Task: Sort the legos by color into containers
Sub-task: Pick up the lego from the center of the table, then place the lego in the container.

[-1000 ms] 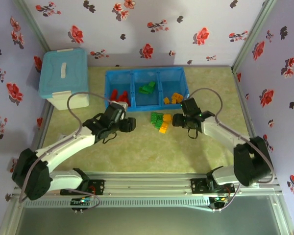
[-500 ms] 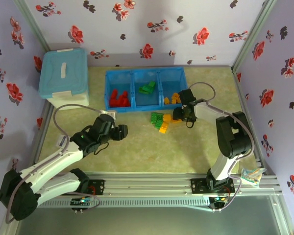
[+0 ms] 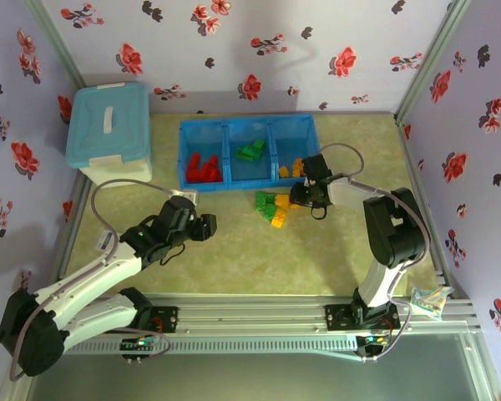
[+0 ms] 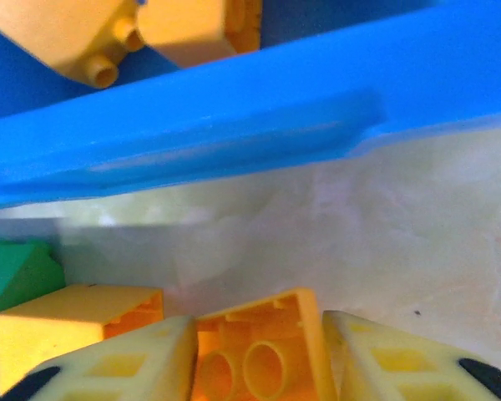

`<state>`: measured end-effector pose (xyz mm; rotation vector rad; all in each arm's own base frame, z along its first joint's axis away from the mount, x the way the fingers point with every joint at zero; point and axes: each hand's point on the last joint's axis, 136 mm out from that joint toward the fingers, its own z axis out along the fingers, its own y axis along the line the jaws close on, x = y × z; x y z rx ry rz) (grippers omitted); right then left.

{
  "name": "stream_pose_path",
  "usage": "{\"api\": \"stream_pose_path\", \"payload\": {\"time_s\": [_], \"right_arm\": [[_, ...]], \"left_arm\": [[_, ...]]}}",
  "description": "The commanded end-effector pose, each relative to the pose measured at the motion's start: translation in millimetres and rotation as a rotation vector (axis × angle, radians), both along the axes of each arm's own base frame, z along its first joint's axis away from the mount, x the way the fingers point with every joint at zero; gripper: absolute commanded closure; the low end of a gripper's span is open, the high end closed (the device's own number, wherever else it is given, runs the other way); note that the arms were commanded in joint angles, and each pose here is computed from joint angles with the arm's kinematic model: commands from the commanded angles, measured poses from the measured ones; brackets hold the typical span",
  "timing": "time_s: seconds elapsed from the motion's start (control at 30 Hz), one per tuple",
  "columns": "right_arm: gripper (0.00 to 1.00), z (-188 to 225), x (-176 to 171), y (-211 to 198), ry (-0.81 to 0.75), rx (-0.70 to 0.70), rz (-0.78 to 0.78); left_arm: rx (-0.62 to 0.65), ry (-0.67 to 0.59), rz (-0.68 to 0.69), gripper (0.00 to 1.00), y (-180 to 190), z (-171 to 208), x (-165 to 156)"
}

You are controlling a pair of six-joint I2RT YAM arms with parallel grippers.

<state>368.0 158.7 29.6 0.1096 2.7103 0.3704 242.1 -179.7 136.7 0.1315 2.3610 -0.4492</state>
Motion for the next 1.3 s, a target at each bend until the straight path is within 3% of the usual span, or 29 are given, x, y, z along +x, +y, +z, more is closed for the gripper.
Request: {"api": "stream_pose_path", "payload": {"time_s": [0.0, 0.23, 0.6, 1.03, 1.2, 1.27], "right_arm": [[0.66, -27.7, -35.7, -9.1, 0.116, -0.051, -0.005], [0.75, 5.1, -37.2, -14.9, 0.038, -0.062, -0.031], [0.80, 114.4, 1.9, -22.2, -0.185, -0.076, -0.048], [0.81, 121.1, 63.4, -10.7, -0.160, -0.102, -0.030], [0.73, 109.6, 78.1, -3.3, -0.140, -0.098, -0.025], [0.59, 109.2, 81.9, 1.6, -0.138, -0.081, -0.015]], "left_arm": [[0.004, -0.005, 0.030, 0.35, 3.3, -2.7, 1.9], [0.002, -0.012, 0.029, 0.36, 2.9, -0.4, 2.5], [0.002, -0.006, 0.012, 0.37, 0.0, -2.9, -2.9], [-0.012, 0.000, -0.014, 0.38, -5.6, -10.6, -15.7], [-0.011, 0.002, -0.022, 0.38, -8.2, -12.3, -16.5], [-0.007, 0.005, -0.028, 0.37, -9.5, -13.2, -17.4]]}}
